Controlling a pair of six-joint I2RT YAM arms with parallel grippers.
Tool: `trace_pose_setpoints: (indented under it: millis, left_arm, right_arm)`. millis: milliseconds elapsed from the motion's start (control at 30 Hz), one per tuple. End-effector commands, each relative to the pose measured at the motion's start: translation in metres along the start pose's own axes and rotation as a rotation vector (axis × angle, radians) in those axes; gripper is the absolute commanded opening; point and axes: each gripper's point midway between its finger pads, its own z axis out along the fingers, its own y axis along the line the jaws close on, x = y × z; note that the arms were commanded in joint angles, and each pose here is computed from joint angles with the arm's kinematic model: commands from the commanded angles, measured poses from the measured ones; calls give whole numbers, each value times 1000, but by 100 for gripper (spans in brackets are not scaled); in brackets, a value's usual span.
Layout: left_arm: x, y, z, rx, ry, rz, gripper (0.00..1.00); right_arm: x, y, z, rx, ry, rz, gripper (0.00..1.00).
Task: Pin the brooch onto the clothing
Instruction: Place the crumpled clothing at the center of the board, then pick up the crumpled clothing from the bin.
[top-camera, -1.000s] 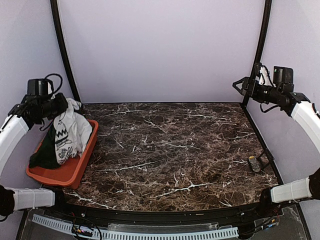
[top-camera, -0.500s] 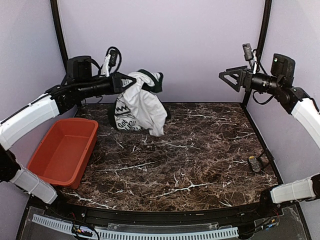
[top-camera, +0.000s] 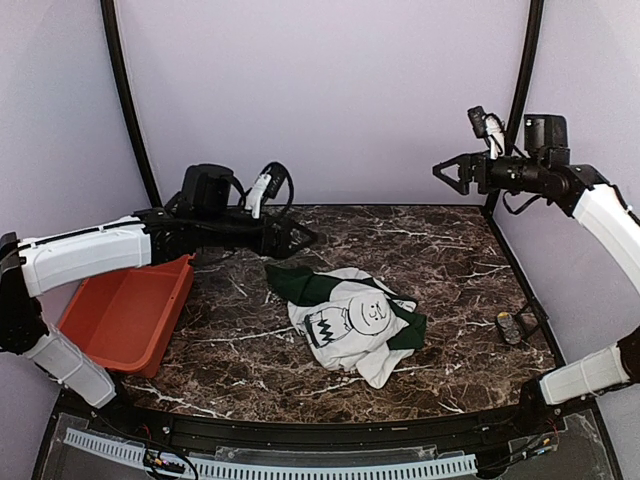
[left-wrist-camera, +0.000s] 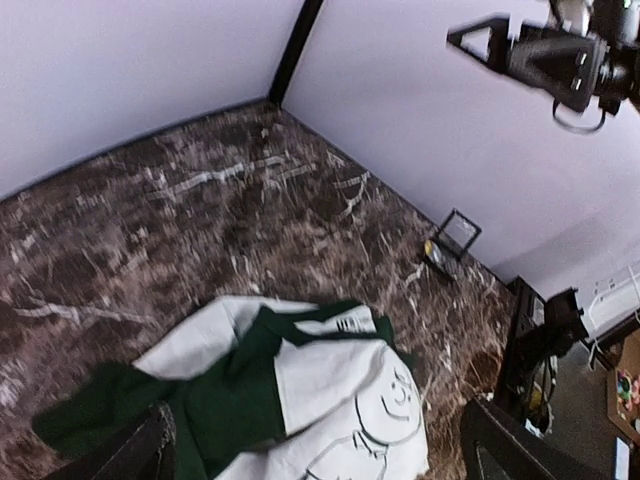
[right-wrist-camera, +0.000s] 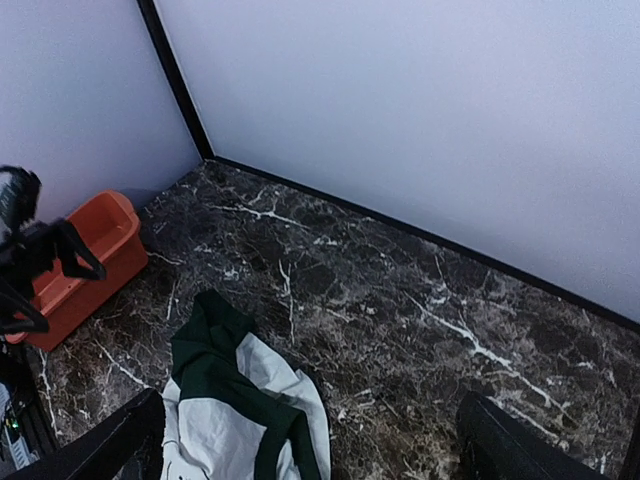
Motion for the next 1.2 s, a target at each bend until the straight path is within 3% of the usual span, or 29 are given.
trace_pose_setpoints:
  millis: [0, 33, 67, 100, 133, 167, 200, 233, 267, 300, 333, 433, 600, 767, 967, 1067, 1167]
  left_arm:
    - [-63, 40, 8, -163, -73, 162, 99]
    - [-81, 39, 11, -169, -58, 175, 99]
    - [-65, 53, 41, -154, 29, 189, 99]
    - [-81, 47, 47, -131, 48, 204, 99]
    - [-52, 62, 84, -88, 155, 217, 99]
    - [-70, 55, 87, -66, 170, 252, 99]
    - [-37, 75, 119, -49, 265, 223, 99]
    - [-50, 71, 121, -35, 271, 245, 99]
    - [-21, 85, 144, -14, 344, 217, 99]
    - [-26, 81, 144, 8, 356, 229, 99]
    - [3, 85, 155, 52, 434, 194, 99]
    - [30, 77, 161, 149, 501, 189, 99]
    - [87, 84, 160, 172, 641, 142, 99]
    - [109, 68, 157, 279, 678, 55, 99]
    - [99, 42, 149, 410, 626, -24, 94]
    - [92, 29, 142, 450, 592, -44, 83]
    - [108, 28, 139, 454, 623, -49, 63]
  right_arm:
    - [60, -17, 24, 108, 241, 87, 98]
    - [72, -18, 27, 121, 284, 101, 99]
    - [80, -18, 29, 132, 310, 109, 99]
    - [88, -18, 30, 142, 334, 117, 99]
    - [94, -17, 30, 148, 351, 121, 99]
    - [98, -17, 29, 158, 363, 125, 99]
    - [100, -18, 26, 173, 370, 129, 99]
    - [101, -19, 23, 186, 372, 132, 99]
    - [101, -19, 20, 195, 373, 134, 99]
    - [102, -18, 16, 199, 374, 135, 99]
    - [103, -17, 13, 203, 377, 135, 99]
    - [105, -13, 6, 202, 370, 132, 99]
    - [118, -12, 11, 187, 374, 147, 99]
    - [134, -12, 22, 187, 417, 152, 99]
    - [146, -12, 28, 197, 457, 138, 98]
    - [149, -11, 29, 199, 465, 136, 98]
    - [154, -7, 32, 181, 475, 136, 99]
